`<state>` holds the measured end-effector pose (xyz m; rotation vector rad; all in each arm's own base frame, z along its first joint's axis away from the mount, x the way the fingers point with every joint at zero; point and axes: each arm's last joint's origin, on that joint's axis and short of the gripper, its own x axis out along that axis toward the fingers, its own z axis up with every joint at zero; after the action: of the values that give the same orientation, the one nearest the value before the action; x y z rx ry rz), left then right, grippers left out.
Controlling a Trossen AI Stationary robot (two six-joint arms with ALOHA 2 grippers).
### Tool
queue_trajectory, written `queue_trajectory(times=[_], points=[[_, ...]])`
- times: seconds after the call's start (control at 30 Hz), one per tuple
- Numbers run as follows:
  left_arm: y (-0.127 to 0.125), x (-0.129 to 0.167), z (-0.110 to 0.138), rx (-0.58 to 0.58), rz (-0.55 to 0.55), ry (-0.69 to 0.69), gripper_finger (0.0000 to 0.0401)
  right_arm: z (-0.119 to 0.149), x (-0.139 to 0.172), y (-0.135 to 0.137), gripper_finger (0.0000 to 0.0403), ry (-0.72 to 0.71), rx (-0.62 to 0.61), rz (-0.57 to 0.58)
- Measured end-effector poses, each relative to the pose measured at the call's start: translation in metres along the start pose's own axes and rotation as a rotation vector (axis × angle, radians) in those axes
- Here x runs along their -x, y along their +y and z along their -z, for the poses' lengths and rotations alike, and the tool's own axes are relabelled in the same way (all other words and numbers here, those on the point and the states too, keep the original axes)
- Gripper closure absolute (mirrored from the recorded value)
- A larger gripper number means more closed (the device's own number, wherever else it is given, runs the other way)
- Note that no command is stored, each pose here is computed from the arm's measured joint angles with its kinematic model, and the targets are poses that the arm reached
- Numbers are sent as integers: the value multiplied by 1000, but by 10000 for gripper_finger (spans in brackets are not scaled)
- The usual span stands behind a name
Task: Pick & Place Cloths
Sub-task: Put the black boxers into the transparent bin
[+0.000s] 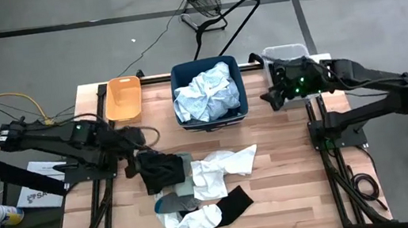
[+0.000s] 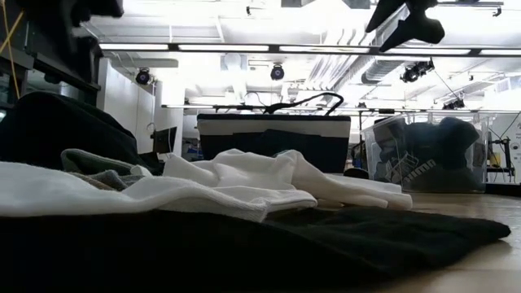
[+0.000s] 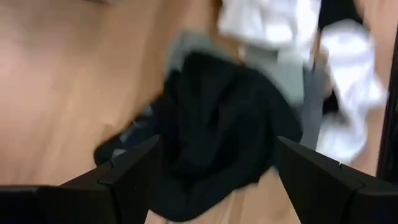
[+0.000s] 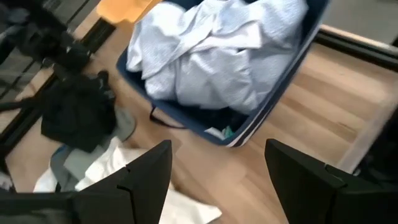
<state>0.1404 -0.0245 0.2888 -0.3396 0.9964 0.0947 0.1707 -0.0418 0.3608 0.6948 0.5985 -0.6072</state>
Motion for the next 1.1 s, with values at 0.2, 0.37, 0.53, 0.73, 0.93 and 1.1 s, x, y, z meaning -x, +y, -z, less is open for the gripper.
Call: queue_trajectory(times=[0.2, 0.37, 0.53, 0.73, 0.93, 1.1], points=[[2, -33, 13, -193, 72, 153, 103, 10, -3, 13, 154, 16, 20, -8], [3, -50, 17, -285, 72, 226, 103, 16, -4, 20, 154, 17, 16, -7], [0, -62, 15, -303, 117, 296, 103, 20, -4, 25, 154, 21, 30, -9], [-6, -84, 6, -310, 135, 302, 103, 24, -6, 29, 154, 21, 51, -3], [-9, -106, -1, -314, 107, 296, 103, 25, -6, 30, 154, 22, 62, -3], [-8, -120, 1, -320, 55, 358, 104, 25, -6, 30, 154, 22, 70, -3]])
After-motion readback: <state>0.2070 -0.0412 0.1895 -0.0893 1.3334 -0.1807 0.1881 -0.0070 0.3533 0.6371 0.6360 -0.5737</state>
